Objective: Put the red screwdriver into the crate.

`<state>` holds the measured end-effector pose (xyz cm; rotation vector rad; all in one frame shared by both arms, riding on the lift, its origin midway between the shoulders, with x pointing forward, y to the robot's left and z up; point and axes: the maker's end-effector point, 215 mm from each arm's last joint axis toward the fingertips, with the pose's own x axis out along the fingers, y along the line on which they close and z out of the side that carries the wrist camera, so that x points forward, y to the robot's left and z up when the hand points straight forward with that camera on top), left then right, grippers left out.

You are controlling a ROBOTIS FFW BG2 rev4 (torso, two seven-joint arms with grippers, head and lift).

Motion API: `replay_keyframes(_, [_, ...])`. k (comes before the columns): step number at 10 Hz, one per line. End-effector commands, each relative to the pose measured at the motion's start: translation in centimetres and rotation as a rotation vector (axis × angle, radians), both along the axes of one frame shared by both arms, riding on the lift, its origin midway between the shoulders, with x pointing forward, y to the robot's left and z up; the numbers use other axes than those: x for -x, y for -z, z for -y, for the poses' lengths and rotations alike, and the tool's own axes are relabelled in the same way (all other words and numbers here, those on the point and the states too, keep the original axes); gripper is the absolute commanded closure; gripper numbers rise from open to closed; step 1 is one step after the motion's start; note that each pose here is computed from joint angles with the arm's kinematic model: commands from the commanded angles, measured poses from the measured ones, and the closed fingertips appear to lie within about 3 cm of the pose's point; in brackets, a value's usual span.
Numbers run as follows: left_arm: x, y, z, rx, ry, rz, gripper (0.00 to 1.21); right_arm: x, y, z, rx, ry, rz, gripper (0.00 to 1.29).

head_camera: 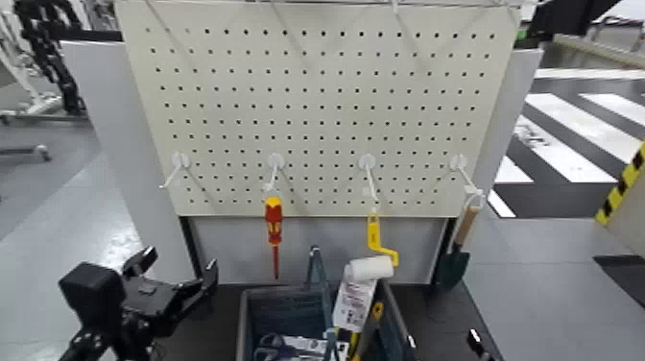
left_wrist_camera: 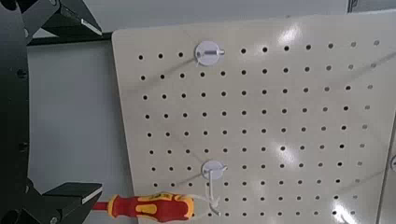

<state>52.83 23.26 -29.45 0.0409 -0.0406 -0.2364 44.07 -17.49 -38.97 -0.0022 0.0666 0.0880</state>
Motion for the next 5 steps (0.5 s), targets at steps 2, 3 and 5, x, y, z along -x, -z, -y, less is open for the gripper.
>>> replay_keyframes(2, [-1.7,-0.3,2.7,-0.008,0.096,-0.031,0.13,0.0,0.0,0.0,-0.001,0.000,0.000,0.20])
replay_keyframes(3, [-2.0,-0.1,3.4,-0.005,0.125,-0.044,0.14,0.0,0.0,-0.1,-0.002,-0.001,0.000,0.20])
replay_keyframes(5, [-2.5,-0.1,5.0,0.007,0.177,-0.058,0.14,0.0,-0.1,-0.1,-0.005,0.000,0.002,0.20])
